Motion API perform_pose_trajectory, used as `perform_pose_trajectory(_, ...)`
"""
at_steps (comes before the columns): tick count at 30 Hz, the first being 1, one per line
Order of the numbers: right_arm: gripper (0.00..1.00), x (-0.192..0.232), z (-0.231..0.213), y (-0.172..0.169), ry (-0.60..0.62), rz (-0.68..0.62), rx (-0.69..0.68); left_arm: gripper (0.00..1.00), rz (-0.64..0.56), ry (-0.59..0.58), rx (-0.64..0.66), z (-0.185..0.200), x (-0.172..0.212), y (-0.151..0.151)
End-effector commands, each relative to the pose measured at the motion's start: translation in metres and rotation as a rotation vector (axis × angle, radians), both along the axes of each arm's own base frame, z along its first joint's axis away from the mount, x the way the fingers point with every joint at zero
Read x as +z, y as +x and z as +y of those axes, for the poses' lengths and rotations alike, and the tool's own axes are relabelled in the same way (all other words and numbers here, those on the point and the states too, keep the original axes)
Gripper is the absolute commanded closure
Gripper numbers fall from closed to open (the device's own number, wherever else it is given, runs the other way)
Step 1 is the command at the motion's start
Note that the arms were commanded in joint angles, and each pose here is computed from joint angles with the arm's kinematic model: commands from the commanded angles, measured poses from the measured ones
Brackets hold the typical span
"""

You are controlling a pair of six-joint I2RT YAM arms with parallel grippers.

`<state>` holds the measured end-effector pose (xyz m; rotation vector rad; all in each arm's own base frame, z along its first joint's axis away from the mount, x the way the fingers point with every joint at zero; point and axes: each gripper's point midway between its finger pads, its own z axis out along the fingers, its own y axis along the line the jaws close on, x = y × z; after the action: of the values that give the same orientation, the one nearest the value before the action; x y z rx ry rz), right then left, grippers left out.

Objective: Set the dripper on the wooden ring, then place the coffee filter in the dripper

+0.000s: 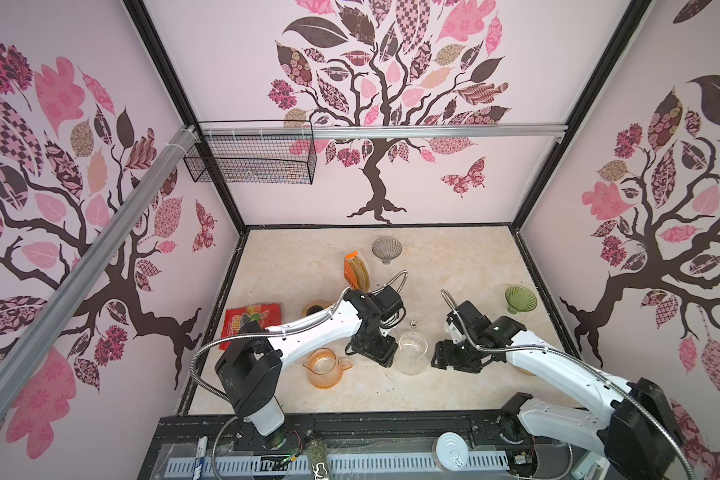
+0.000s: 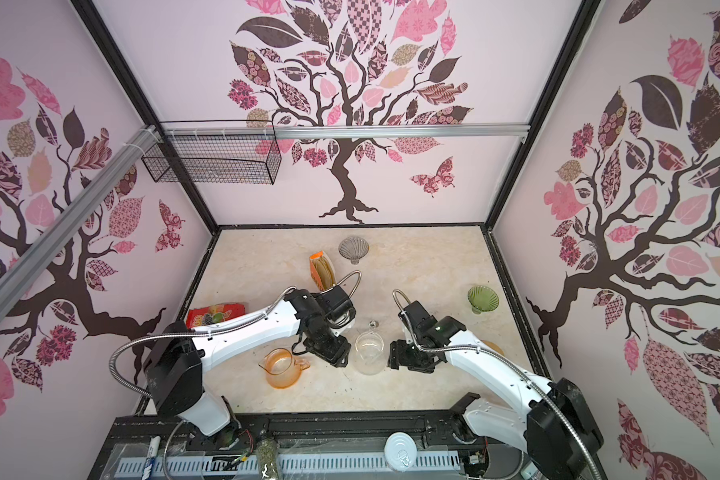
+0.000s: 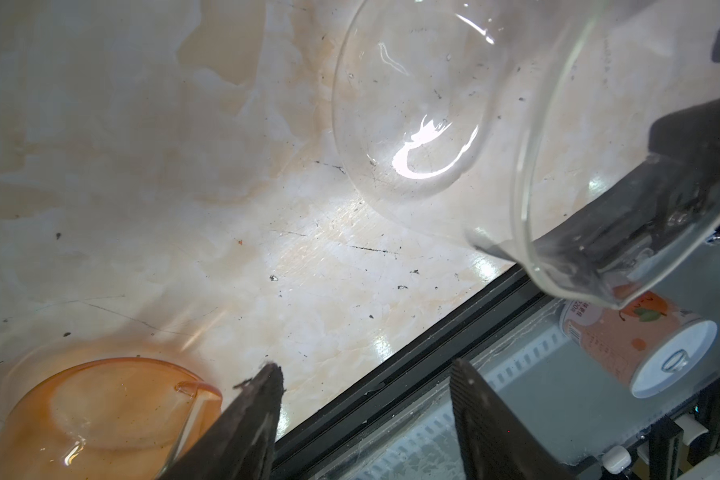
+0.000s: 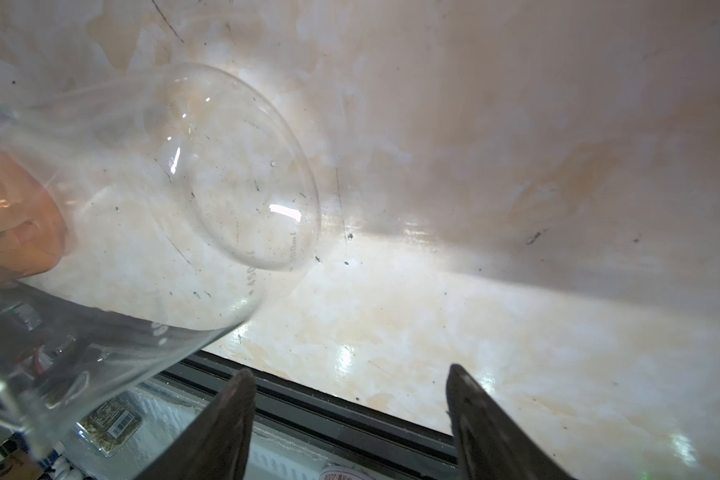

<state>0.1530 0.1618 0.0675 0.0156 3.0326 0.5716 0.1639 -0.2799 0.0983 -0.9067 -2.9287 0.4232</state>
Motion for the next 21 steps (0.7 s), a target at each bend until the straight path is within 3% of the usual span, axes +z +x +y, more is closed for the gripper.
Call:
perform_pose_trajectory(1, 0.27, 0.006, 0.014, 0.008, 0.024, -0.023, 0.031, 0.33, -0.002, -0.04, 0.012, -0.013, 0.003, 0.005)
perform_pose_trajectory(21, 0.31, 0.004, 0.038, 0.029, 0.107, -0.048, -0.002, 0.34, -0.062, -0.03, 0.129, -0.027, -0.006, 0.042)
